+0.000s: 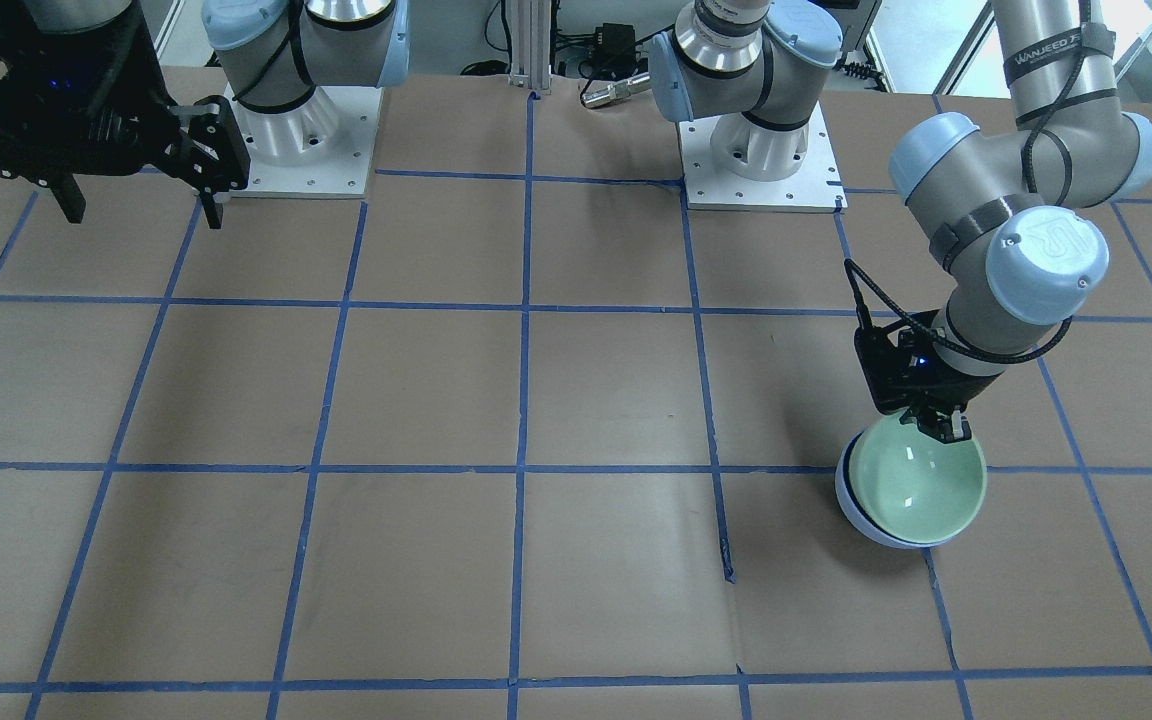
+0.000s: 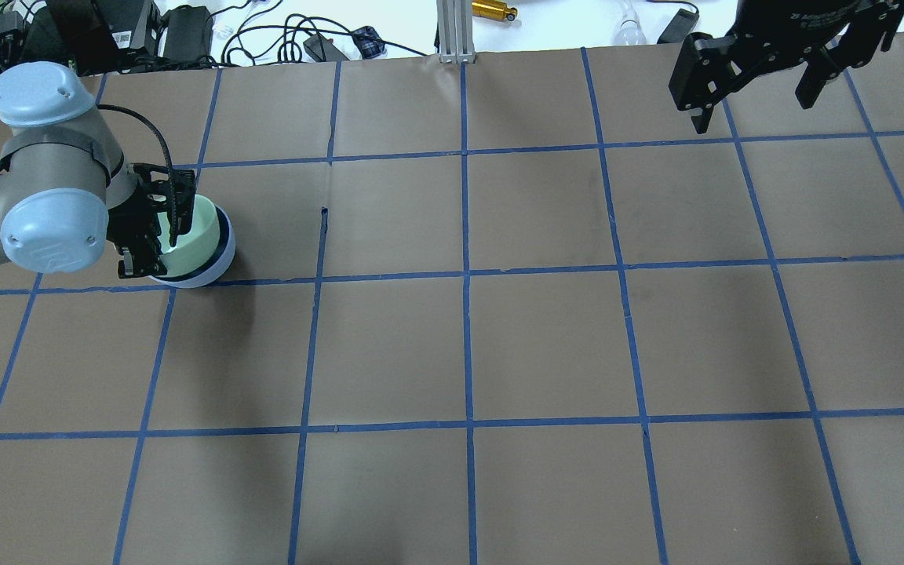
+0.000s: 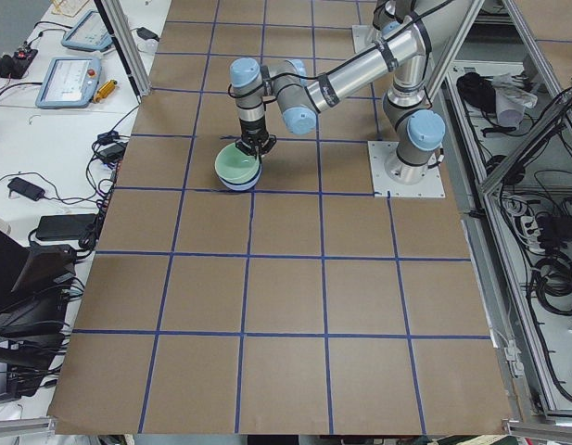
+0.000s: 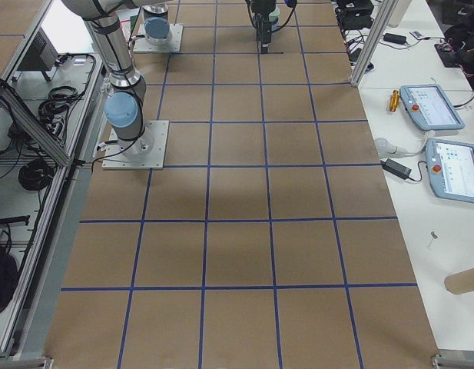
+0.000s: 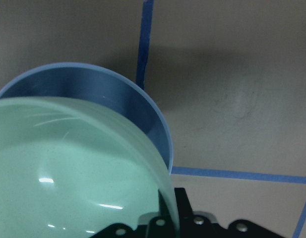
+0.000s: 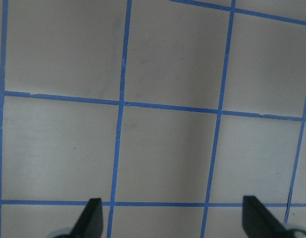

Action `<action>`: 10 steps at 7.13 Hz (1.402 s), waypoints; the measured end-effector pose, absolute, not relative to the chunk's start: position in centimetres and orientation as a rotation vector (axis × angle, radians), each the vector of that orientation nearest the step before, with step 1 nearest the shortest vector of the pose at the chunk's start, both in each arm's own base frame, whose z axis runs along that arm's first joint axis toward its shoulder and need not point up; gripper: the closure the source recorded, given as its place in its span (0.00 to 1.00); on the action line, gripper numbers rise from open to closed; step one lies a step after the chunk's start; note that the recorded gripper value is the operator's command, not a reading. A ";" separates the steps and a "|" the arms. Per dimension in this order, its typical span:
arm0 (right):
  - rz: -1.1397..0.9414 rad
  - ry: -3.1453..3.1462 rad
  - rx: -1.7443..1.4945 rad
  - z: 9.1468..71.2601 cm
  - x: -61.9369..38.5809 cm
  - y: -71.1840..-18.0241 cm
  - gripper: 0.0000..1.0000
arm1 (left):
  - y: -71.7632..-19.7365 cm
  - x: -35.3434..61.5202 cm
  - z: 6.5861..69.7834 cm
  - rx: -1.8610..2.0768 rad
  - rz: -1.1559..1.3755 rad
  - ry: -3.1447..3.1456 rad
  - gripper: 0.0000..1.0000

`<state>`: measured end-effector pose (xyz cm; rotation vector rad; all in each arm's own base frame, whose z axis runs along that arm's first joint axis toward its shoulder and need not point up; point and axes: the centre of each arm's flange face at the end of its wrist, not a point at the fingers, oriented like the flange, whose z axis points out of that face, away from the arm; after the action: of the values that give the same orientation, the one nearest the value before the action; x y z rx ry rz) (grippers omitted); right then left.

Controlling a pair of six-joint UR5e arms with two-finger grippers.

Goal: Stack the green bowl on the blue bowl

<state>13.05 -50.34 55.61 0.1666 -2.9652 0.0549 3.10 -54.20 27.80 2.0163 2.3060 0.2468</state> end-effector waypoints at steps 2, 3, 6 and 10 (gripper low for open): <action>0.055 -2.965 0.166 55.6 13.0 -50.3 0.00 | -54.2 2.5 28.2 1.973 0.212 2.349 0.05; 0.055 -2.965 0.165 55.6 13.0 -50.4 0.00 | -54.2 2.0 29.4 1.893 0.186 2.395 0.05; 0.055 -2.965 0.166 55.6 13.0 -50.3 0.00 | -54.3 -0.8 37.4 1.408 0.109 2.772 0.00; 0.055 -2.965 0.167 55.6 13.1 -50.3 0.00 | -51.9 -5.9 46.4 0.475 0.050 3.119 0.00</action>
<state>13.07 -50.34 55.61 0.1671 -2.9652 0.0550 -5.92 -51.91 46.36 0.4753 3.1195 0.0505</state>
